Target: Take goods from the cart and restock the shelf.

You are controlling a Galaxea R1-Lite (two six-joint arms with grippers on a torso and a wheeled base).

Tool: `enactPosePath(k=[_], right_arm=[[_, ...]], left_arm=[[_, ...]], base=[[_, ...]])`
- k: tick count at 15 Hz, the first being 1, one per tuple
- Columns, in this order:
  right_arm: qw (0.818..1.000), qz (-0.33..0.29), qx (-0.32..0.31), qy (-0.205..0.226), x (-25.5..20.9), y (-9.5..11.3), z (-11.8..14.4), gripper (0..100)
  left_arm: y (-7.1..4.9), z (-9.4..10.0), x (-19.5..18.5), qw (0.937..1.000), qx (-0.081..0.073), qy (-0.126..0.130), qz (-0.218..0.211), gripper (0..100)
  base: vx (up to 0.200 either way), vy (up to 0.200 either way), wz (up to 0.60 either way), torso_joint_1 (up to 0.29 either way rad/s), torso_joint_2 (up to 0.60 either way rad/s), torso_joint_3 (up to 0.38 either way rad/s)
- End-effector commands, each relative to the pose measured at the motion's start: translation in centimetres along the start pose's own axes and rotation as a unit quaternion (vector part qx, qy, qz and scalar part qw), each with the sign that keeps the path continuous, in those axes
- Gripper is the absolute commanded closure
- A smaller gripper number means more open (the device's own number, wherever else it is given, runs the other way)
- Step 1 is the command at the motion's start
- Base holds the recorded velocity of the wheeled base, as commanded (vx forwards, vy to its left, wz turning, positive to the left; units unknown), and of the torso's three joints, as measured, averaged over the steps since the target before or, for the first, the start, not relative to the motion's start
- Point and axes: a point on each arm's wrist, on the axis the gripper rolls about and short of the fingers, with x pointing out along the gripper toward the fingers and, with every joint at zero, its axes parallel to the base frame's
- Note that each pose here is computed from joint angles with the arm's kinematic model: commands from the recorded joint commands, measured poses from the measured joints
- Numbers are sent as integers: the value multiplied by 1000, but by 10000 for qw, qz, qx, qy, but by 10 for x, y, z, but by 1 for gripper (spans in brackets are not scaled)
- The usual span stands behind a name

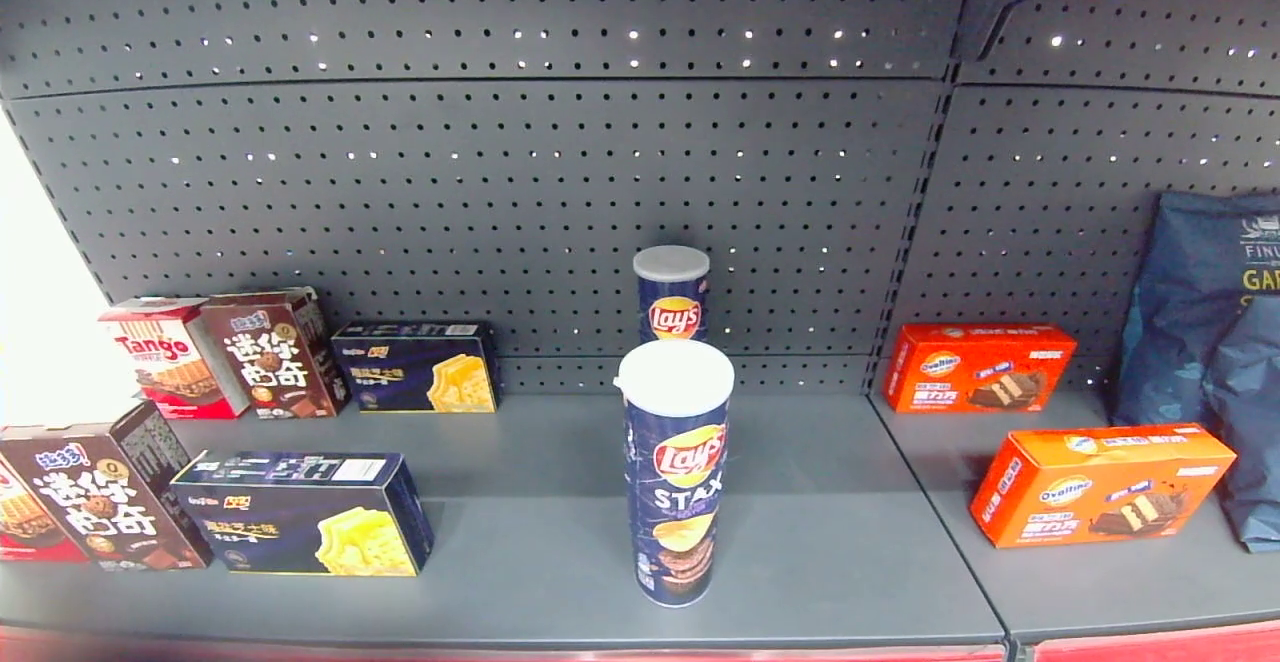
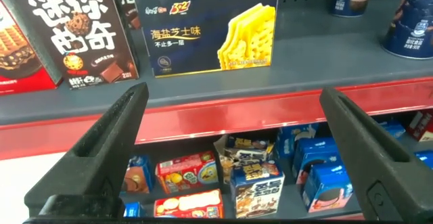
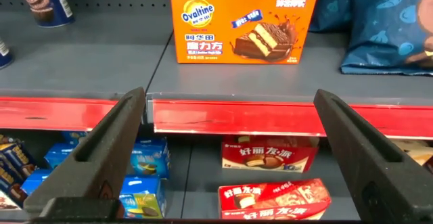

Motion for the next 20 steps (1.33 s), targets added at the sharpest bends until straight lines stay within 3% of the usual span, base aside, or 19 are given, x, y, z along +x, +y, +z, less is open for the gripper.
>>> enactPosePath(k=[1, 20], right_arm=[[10000, -1, 1, 6, 0, 0, 0, 0], [10000, 6, 1, 6, 0, 0, 0, 0]], left_arm=[[0, 0, 0, 10000, -4, -3, -4, 0], [0, 0, 0, 10000, -4, -3, -4, 0]], base=[[0, 200, 0, 2, 2, -2], [0, 0, 0, 0, 0, 0]])
